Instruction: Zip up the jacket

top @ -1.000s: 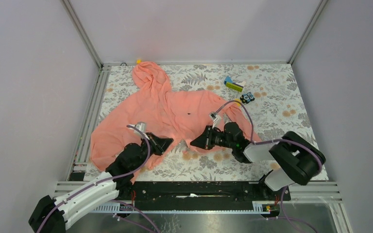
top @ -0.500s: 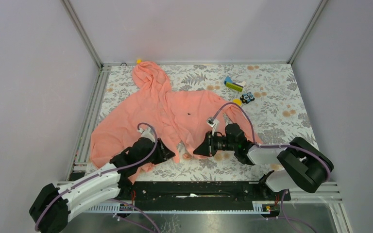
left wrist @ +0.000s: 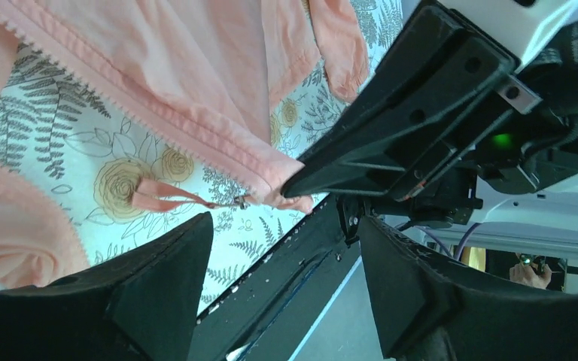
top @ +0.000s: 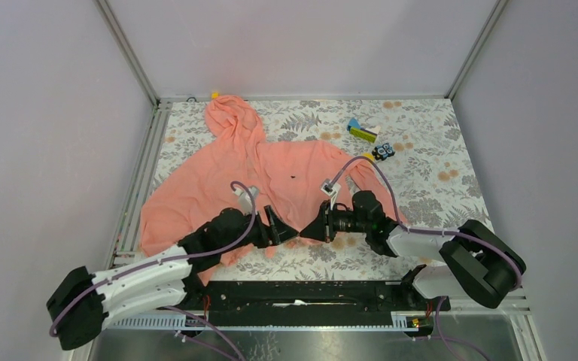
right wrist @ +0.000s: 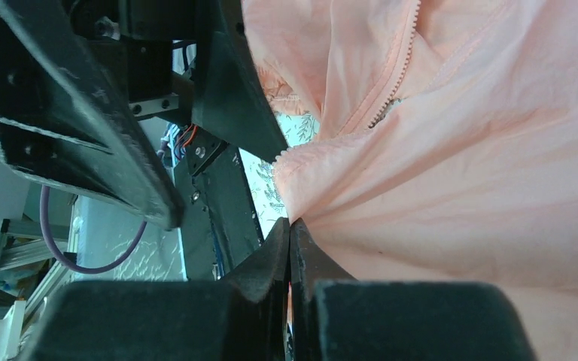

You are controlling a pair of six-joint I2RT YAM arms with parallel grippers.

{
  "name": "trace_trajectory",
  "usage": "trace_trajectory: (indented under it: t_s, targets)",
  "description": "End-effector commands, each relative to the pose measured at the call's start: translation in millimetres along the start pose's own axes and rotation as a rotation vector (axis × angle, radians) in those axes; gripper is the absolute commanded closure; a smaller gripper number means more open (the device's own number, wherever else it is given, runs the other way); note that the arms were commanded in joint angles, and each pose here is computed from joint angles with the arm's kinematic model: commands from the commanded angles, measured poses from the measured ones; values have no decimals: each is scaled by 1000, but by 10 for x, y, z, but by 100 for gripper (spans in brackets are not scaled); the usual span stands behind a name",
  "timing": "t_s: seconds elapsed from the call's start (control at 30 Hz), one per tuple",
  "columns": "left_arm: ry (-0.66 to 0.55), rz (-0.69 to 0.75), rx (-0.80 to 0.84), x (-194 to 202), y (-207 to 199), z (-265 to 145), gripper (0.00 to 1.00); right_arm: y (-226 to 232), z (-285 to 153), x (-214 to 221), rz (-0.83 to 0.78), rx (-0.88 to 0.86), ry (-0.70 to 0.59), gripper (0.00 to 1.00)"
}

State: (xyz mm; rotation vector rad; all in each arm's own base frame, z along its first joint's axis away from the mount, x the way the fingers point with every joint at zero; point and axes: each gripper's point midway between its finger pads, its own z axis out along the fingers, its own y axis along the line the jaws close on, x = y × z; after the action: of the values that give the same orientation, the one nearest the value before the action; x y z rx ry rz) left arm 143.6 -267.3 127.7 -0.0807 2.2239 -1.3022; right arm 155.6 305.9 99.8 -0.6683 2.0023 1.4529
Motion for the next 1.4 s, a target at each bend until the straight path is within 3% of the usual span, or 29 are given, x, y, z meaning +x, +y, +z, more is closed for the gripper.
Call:
trace_trajectory:
  t_s: [0.0, 0.07, 0.33, 0.6, 0.7, 0.77, 0.87, 1.03, 1.23, 1.37]
  targets:
    - [-67, 30, 129, -222, -405, 134, 24, 133, -11, -151, -82, -38, -40, 100]
    - [-84, 26, 129, -259, -419, 179, 26, 138, -21, -154, -91, -39, -40, 100]
    - [-152, 47, 72, -426, -382, 276, 50, 187, -41, -82, -96, -74, -18, 100]
    - [-150, 52, 81, -416, -383, 314, 79, 135, -53, -79, -107, -43, -20, 95]
    - [-152, 41, 73, -424, -376, 297, 100, 25, -63, -108, -101, 31, -32, 81]
    - [-145, 36, 58, -430, -380, 298, 100, -70, -86, -142, -97, 105, -49, 70]
    - [-149, 13, 23, -453, -350, 296, 100, -253, -156, -228, -100, 258, -102, 42]
    - [-160, -50, -77, -508, -255, 277, 100, -293, -205, -261, -180, 417, -125, 26]
    - [-164, -116, -79, -532, -300, 278, 100, -387, -209, -332, -213, 613, -187, 23]
    - [-165, -131, -86, -533, -283, 286, 100, -304, -135, -421, -227, 626, -224, 23]
